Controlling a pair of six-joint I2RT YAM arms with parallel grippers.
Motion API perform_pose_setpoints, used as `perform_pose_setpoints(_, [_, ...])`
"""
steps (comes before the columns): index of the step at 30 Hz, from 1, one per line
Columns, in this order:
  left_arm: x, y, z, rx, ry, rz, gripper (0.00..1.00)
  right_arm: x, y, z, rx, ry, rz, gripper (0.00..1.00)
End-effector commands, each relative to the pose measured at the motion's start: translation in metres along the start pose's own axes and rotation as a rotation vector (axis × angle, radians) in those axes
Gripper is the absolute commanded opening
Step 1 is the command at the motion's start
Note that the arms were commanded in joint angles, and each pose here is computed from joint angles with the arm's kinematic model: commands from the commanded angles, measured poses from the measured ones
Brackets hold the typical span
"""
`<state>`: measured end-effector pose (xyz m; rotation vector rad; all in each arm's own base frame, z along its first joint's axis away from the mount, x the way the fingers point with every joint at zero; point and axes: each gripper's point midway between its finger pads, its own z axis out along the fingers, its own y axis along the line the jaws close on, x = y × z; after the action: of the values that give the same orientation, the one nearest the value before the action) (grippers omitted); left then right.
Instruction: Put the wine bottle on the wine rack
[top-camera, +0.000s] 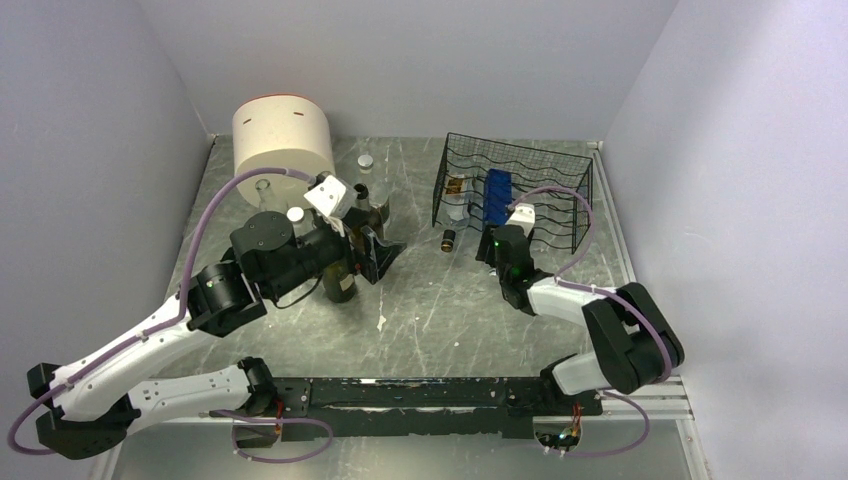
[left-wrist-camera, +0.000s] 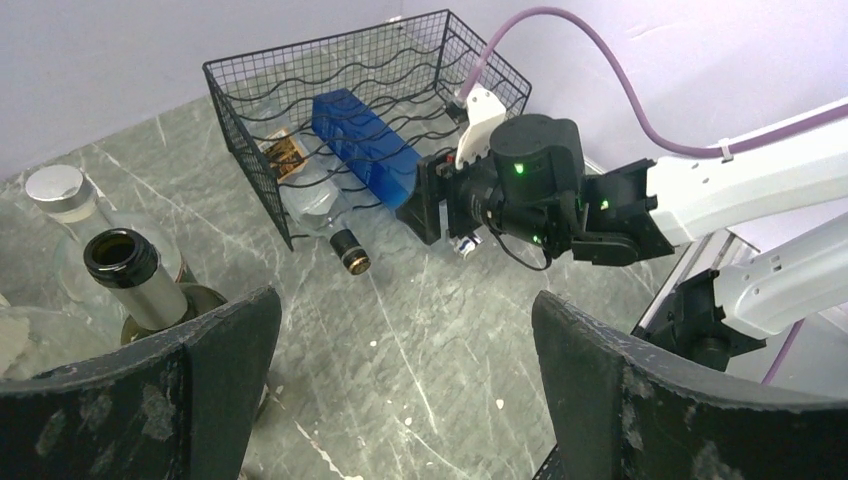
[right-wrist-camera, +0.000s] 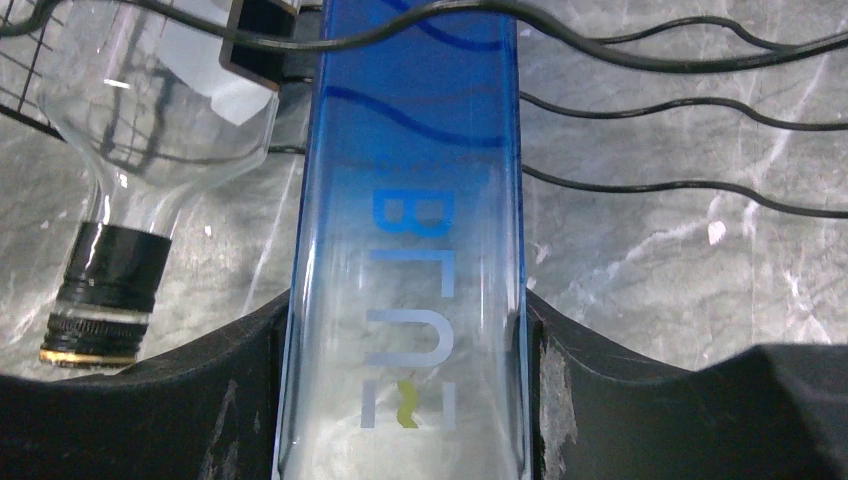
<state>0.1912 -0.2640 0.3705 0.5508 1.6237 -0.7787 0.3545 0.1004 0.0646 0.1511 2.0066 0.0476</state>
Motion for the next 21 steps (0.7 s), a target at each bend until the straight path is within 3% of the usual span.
perform_pose_setpoints(1, [-0.004, 0.000, 0.000, -0.003, 0.006, -0.007, 1.00, -0.090, 0.026, 0.009, -0.083, -0.271, 0.114, 0.00])
perform_pose_setpoints(5, [-0.004, 0.000, 0.003, -0.005, 0.009, -0.006, 1.00, -0.085, 0.032, 0.016, -0.116, -0.251, 0.094, 0.02])
perform_pose_setpoints(21, [-0.007, -0.003, 0.010, -0.003, 0.024, -0.008, 1.00, -0.076, 0.029, 0.035, -0.069, -0.183, 0.114, 0.64])
